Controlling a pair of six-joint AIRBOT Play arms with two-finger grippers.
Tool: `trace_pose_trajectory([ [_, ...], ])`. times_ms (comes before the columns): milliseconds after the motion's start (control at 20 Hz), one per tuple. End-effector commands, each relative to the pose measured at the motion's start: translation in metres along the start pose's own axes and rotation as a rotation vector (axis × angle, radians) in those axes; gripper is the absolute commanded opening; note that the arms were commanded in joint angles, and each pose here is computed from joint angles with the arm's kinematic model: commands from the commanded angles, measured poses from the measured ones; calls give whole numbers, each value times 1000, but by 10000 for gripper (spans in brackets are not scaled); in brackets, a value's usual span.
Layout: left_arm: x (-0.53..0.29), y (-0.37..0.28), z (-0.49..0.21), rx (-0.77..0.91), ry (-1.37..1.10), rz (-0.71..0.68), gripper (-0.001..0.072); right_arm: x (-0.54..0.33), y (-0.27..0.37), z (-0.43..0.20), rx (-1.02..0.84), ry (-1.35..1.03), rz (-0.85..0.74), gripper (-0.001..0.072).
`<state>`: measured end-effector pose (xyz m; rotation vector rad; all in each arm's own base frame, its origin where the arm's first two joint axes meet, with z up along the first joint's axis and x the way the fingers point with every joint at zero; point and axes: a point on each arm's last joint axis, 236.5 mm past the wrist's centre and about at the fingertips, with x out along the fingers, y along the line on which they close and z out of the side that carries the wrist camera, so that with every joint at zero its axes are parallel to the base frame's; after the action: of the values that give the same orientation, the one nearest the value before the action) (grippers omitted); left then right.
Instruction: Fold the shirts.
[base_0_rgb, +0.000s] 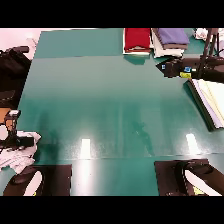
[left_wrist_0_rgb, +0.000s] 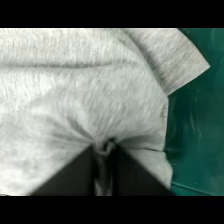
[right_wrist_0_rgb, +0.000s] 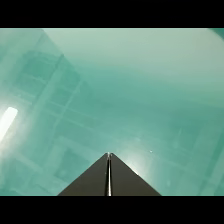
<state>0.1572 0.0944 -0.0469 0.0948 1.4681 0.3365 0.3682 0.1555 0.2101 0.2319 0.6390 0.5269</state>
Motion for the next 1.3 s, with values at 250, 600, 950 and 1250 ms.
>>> trace_pose_trajectory([
  [250,-162,24,114,-69,-478,-19,23,-20,15,39,-36,-98,13,12],
  [600,-391,-14,159,76,-1011,-226,21,-97,57,136,-166,-380,17,13],
  [950,-394,-221,173,544,-896,-444,24,-146,65,172,-255,-497,-55,13],
  [1250,-319,-398,81,1049,-619,-576,29,-149,44,160,-212,-427,-101,12],
])
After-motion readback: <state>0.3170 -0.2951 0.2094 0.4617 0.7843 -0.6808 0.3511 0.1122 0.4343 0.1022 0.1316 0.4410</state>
